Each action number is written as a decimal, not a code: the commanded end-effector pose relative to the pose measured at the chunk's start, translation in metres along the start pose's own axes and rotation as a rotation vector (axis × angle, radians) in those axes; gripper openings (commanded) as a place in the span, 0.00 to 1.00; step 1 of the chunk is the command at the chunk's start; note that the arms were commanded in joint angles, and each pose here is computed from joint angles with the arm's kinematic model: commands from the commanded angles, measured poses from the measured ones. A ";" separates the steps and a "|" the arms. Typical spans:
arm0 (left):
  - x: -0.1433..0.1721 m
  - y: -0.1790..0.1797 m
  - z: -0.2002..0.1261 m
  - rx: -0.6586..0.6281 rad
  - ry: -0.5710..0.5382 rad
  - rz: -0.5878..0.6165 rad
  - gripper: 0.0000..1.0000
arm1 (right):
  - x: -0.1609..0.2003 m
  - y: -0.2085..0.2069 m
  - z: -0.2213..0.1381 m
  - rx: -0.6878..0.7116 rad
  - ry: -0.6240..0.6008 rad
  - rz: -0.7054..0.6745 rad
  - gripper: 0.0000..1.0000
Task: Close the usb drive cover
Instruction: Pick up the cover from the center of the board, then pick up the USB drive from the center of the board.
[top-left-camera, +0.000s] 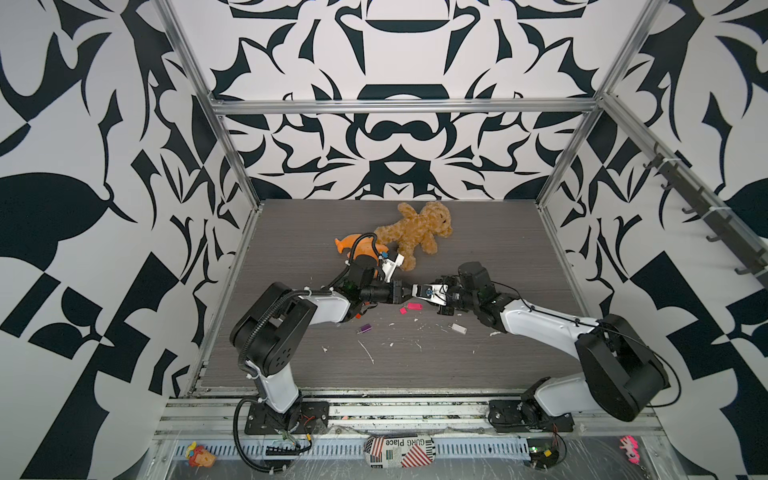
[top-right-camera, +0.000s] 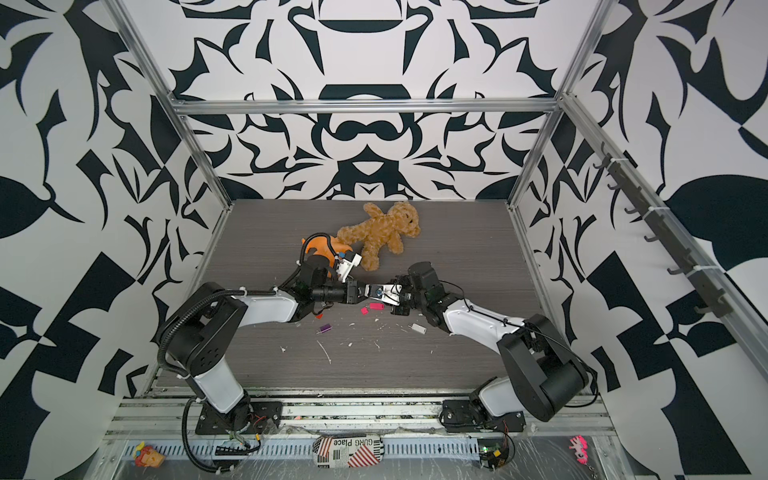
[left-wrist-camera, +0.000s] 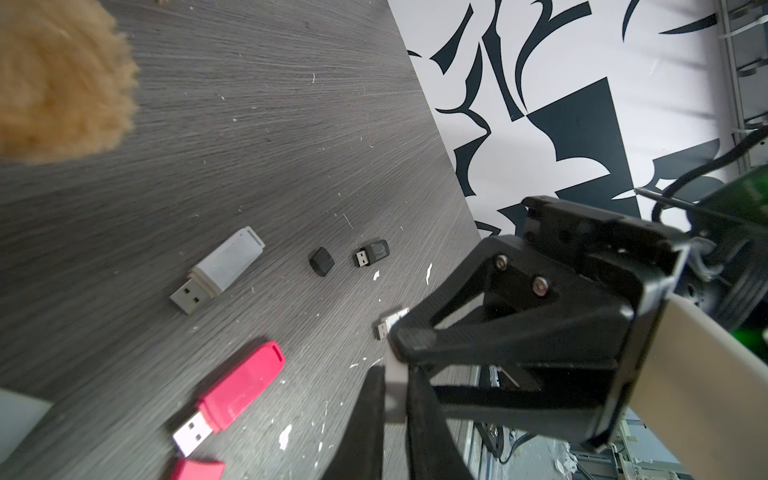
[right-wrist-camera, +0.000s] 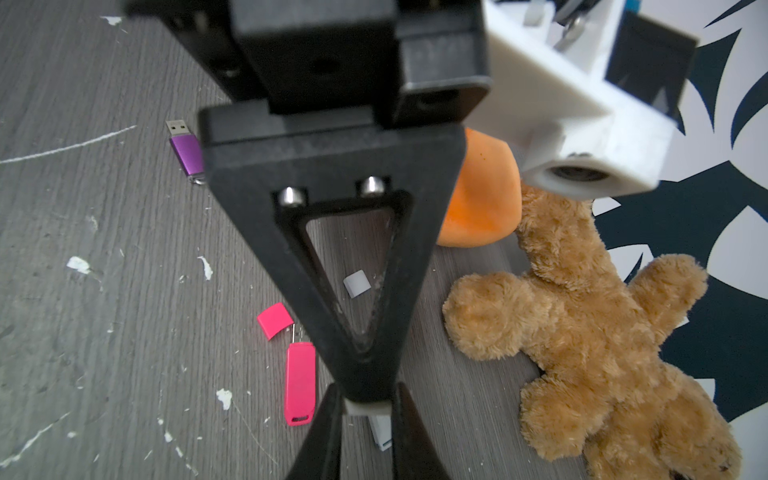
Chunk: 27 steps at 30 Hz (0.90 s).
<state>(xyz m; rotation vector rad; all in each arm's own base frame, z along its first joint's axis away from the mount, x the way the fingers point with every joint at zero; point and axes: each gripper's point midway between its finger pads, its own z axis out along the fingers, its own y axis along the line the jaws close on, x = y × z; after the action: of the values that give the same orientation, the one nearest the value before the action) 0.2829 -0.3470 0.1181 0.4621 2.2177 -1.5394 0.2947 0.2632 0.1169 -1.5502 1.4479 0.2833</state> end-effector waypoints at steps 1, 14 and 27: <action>-0.007 -0.011 0.003 0.041 -0.004 0.027 0.12 | -0.002 -0.007 0.001 0.032 0.001 -0.001 0.26; -0.014 -0.012 -0.004 0.039 -0.032 0.049 0.11 | 0.039 0.014 -0.054 -0.079 0.268 0.084 0.54; -0.026 -0.010 -0.010 0.012 -0.032 0.085 0.11 | 0.092 0.072 -0.095 -0.228 0.553 0.322 0.54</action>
<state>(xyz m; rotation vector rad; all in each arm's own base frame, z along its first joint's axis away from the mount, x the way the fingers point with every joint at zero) 0.2958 -0.3393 0.1222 0.4744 2.1913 -1.5064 0.2270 0.1536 0.0712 -1.6670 2.0669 0.2138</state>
